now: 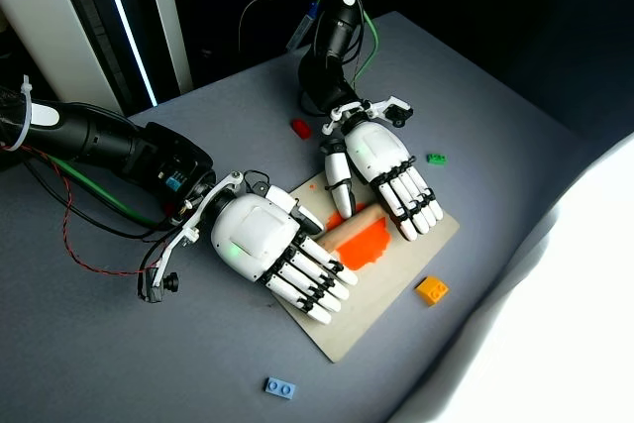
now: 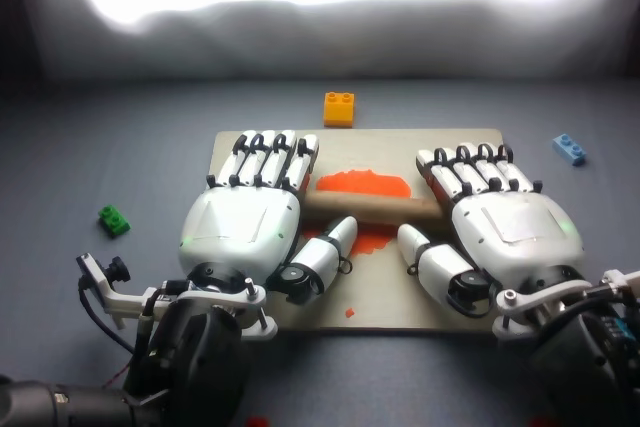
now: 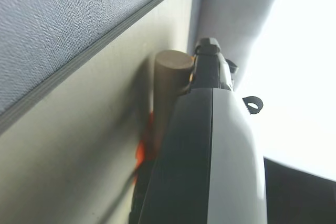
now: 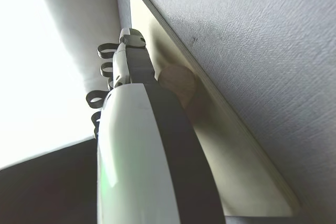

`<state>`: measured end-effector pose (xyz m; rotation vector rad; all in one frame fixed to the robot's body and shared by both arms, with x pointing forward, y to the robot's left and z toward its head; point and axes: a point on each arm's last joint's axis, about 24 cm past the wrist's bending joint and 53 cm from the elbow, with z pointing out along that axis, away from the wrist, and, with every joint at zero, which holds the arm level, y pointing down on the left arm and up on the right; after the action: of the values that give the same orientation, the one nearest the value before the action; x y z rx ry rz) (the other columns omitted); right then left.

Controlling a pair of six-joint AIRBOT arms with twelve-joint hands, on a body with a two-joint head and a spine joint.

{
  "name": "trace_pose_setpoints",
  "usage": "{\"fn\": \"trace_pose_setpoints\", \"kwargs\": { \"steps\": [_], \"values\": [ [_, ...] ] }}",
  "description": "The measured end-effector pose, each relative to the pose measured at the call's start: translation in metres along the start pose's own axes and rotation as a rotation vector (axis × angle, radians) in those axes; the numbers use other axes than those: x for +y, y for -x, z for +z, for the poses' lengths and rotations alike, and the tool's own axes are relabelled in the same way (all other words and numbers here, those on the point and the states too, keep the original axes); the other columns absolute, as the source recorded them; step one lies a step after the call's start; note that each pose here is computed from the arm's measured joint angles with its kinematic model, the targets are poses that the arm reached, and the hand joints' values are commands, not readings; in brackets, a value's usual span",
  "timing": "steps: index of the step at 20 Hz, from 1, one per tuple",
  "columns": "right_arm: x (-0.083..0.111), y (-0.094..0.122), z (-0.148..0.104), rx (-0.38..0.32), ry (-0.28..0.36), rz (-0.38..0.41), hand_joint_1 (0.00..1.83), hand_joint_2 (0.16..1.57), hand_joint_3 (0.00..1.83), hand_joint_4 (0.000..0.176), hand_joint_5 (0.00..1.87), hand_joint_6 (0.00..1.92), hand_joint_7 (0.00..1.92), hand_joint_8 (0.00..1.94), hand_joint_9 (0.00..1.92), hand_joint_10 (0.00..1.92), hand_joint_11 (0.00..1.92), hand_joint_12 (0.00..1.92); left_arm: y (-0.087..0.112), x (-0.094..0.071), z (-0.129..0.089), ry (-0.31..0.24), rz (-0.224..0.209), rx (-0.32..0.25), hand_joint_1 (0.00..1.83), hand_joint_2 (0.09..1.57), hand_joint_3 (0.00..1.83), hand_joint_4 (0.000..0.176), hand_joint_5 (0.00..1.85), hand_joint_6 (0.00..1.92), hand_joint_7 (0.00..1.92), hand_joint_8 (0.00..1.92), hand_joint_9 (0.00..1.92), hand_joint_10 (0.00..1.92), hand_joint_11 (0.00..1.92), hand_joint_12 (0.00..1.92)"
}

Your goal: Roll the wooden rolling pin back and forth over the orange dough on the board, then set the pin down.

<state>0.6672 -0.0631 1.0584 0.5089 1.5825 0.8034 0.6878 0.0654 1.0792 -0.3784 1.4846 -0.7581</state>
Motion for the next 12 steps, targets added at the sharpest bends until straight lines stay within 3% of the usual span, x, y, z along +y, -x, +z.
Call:
{"fn": "trace_pose_setpoints", "kwargs": {
  "steps": [12],
  "values": [
    [-0.0023,0.0049,0.0101,-0.014,-0.011,0.027,0.0,1.52,0.01,0.0,0.09,0.01,0.07,0.0,0.0,0.0,0.0,0.0,-0.0004,-0.0005,0.007,-0.008,-0.003,-0.003,0.0,1.43,0.0,0.0,0.02,0.0,0.01,0.0,0.0,0.0,0.0,0.0]
  ]
}}
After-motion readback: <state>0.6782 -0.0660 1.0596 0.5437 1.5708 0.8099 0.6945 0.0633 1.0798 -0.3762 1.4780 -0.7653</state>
